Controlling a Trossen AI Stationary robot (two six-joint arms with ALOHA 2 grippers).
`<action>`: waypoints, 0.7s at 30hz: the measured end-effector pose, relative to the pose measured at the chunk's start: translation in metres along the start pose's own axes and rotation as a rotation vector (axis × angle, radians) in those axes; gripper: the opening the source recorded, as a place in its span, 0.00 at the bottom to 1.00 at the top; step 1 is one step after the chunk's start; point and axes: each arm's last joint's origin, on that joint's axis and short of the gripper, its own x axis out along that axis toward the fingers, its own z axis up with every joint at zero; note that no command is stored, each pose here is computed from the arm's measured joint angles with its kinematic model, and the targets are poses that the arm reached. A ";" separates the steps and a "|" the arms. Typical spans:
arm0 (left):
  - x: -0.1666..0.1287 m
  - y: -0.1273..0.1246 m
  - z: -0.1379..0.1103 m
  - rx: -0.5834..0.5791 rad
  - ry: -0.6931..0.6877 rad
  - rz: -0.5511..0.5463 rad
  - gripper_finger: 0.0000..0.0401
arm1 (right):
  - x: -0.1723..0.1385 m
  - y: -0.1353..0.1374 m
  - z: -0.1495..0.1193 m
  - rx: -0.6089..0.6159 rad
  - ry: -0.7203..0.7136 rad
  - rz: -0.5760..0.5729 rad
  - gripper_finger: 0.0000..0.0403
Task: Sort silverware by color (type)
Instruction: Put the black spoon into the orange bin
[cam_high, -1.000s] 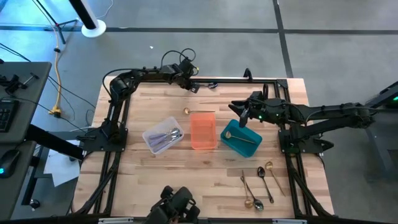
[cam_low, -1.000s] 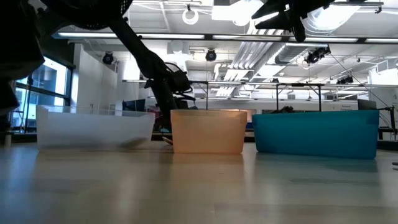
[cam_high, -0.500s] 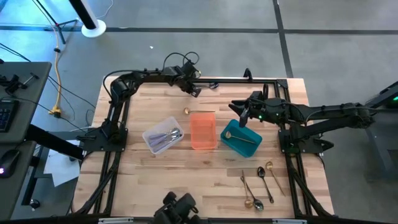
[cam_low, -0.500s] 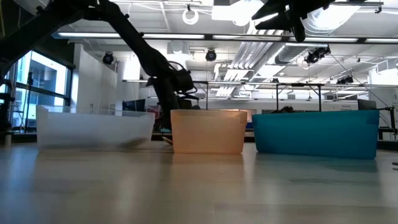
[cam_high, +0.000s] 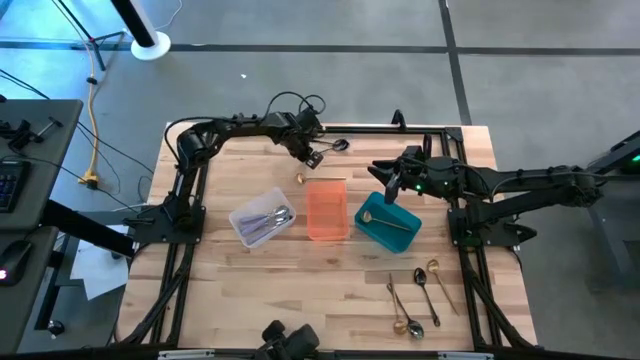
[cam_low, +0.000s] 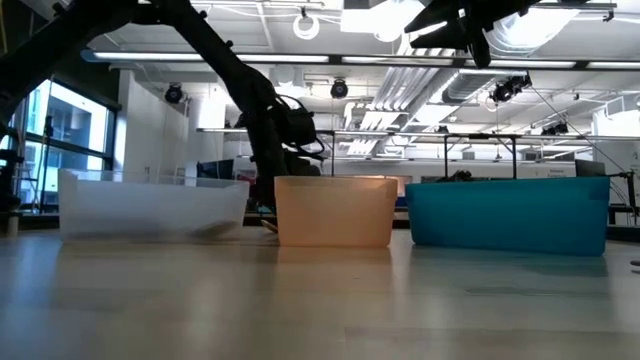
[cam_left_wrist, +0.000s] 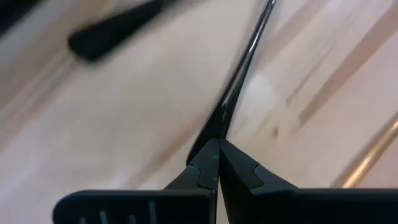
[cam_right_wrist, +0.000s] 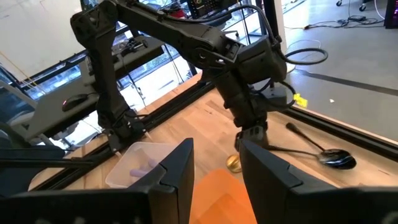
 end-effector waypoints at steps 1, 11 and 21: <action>-0.002 -0.001 -0.001 0.002 0.006 0.004 0.00 | 0.000 0.000 0.000 0.001 0.000 0.000 0.28; -0.028 0.000 0.001 0.030 -0.037 0.010 0.00 | 0.000 0.000 0.000 0.002 -0.001 0.000 0.28; -0.043 0.006 0.010 0.080 -0.130 0.005 0.00 | 0.000 0.000 0.000 0.002 -0.001 -0.001 0.28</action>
